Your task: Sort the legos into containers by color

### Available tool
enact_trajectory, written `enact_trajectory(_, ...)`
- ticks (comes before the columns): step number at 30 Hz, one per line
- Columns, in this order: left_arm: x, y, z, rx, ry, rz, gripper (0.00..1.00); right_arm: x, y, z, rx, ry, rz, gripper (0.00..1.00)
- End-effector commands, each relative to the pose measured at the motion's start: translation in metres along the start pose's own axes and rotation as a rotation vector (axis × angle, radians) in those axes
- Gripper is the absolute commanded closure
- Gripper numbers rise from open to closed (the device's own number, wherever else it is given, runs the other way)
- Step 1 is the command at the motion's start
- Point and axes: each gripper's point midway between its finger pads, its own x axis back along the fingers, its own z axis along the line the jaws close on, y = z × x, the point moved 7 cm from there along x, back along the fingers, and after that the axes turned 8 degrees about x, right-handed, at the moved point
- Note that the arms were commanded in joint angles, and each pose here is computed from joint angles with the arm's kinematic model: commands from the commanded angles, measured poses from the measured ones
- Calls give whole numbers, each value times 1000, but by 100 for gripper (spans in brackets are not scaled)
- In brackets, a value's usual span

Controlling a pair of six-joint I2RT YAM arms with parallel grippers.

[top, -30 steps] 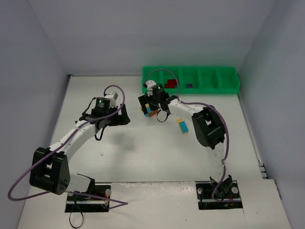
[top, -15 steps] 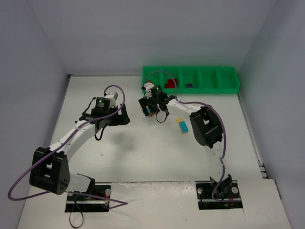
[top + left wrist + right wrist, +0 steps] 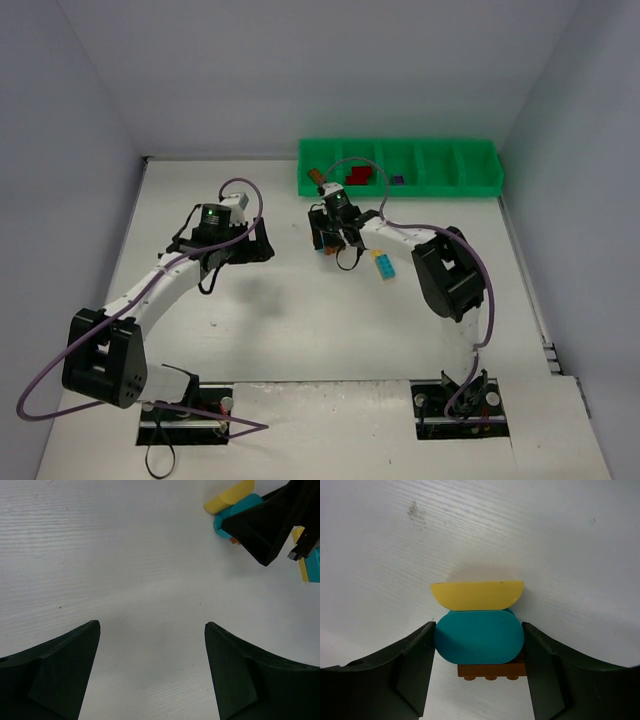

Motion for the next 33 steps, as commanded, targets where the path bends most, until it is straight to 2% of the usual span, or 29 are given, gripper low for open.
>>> enact_trajectory(1,4,23,-15,-10,-66,-79,21,36,9,2,-182,-69,-38,96)
enact_trajectory(4,2,23,-16,-1,-76,-71,21,45,4,7,-281,-87,-34,96)
enact_trajectory(5,1,23,-16,0,-78,-68,21,47,-6,12,-302,-96,3,95)
enact_trajectory(8,-1,22,-18,10,-89,-63,21,51,-11,18,-314,-130,16,92)
enact_trajectory(11,-2,21,-18,19,-94,-58,21,51,-12,25,-323,-128,25,86)
enact_trajectory(12,-2,21,-18,23,-96,-59,21,50,-12,26,-322,-126,25,80)
enact_trajectory(13,-3,21,-18,25,-98,-61,21,49,-13,28,-318,-114,35,64)
enact_trajectory(16,-2,20,-18,25,-94,-60,21,49,-7,31,-308,-89,31,45)
enact_trajectory(18,-1,20,-17,27,-91,-63,21,55,3,33,-295,-74,8,40)
enact_trajectory(19,-1,19,-17,25,-88,-65,21,57,6,32,-270,-63,4,33)
enact_trajectory(24,2,20,-17,25,-89,-73,21,75,26,32,-186,-9,-38,24)
enact_trajectory(25,2,20,-17,27,-90,-71,21,78,28,31,-179,-1,-42,19)
enact_trajectory(28,2,21,-18,26,-92,-78,21,83,28,29,-144,43,-36,14)
enact_trajectory(30,3,21,-18,26,-92,-78,21,88,29,26,-107,48,-43,15)
enact_trajectory(32,4,22,-18,22,-92,-84,21,90,24,18,-99,16,-36,20)
enact_trajectory(33,4,22,-18,22,-88,-86,21,93,23,12,-97,-7,-44,32)
